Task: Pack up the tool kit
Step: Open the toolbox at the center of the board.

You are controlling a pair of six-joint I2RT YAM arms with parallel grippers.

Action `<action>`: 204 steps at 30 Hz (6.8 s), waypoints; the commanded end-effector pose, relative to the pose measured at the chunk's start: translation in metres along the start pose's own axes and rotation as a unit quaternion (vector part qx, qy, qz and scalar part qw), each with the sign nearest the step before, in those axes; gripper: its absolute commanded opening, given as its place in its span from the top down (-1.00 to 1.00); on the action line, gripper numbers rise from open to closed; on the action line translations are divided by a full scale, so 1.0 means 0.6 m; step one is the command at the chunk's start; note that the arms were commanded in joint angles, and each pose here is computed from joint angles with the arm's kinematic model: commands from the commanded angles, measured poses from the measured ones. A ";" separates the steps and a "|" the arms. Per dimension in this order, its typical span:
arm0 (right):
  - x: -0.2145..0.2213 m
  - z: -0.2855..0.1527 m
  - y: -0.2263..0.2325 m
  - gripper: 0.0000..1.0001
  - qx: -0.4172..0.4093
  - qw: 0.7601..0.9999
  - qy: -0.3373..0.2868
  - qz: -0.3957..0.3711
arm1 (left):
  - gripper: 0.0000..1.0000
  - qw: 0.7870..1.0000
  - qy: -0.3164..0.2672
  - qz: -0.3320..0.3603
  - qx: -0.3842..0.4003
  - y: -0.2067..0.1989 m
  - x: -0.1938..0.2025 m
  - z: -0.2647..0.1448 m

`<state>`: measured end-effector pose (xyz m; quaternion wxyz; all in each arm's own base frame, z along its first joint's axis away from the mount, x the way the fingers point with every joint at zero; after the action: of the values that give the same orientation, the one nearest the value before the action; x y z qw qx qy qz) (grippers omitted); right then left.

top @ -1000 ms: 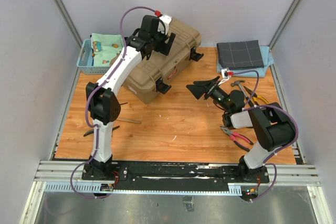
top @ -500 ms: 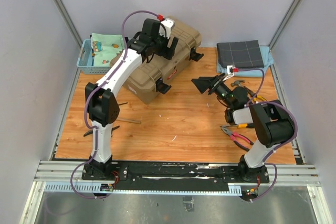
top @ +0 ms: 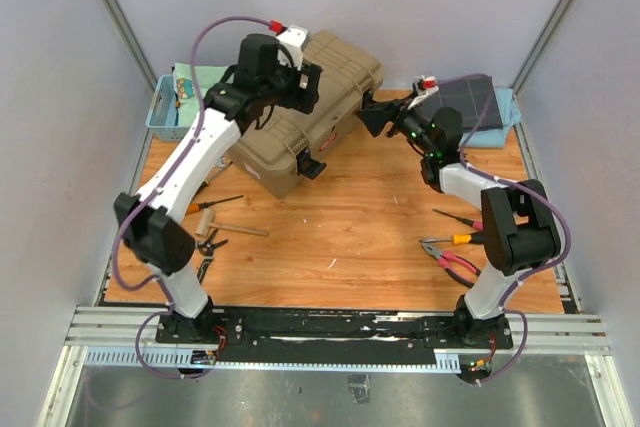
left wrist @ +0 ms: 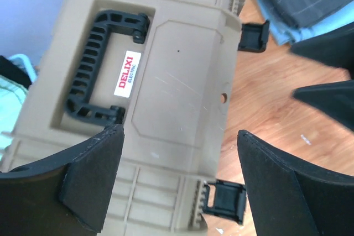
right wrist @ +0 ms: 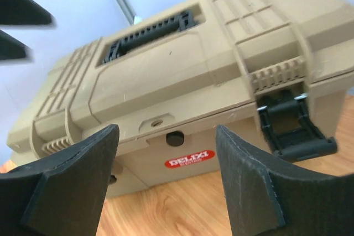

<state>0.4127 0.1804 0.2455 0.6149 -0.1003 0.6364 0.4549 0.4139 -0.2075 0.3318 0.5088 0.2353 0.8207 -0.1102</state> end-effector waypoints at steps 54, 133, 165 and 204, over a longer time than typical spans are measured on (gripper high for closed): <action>-0.025 0.145 -0.146 0.98 0.042 0.977 0.099 -0.185 | -0.74 0.996 -0.070 0.021 -0.054 0.008 0.057 -0.164; -0.208 0.097 -0.049 0.98 0.025 0.983 0.014 -0.181 | -0.83 0.842 0.001 0.392 -0.370 -0.088 0.149 -0.093; -0.113 0.077 -0.116 -0.13 0.008 0.978 0.135 -0.161 | -0.83 0.951 -0.084 0.137 -0.263 -0.041 0.042 -0.156; -0.025 0.158 -0.120 0.11 -0.083 0.955 0.205 -0.198 | -0.85 0.991 -0.090 -0.004 -0.101 -0.036 0.089 -0.154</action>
<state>0.5285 0.1822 0.2461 0.5477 -0.3535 0.6856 0.3241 0.3066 -0.1710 0.3296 0.6014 0.1631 0.7807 -0.0469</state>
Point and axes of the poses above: each gripper's point midway between its finger pads, its own z axis out along the fingers, its own y axis along the line the jaws close on, x = y × z, the point moved 6 cm from there along -z, back along the fingers, and after that the axes turned 4 degrees about z, right-handed, at the moved point
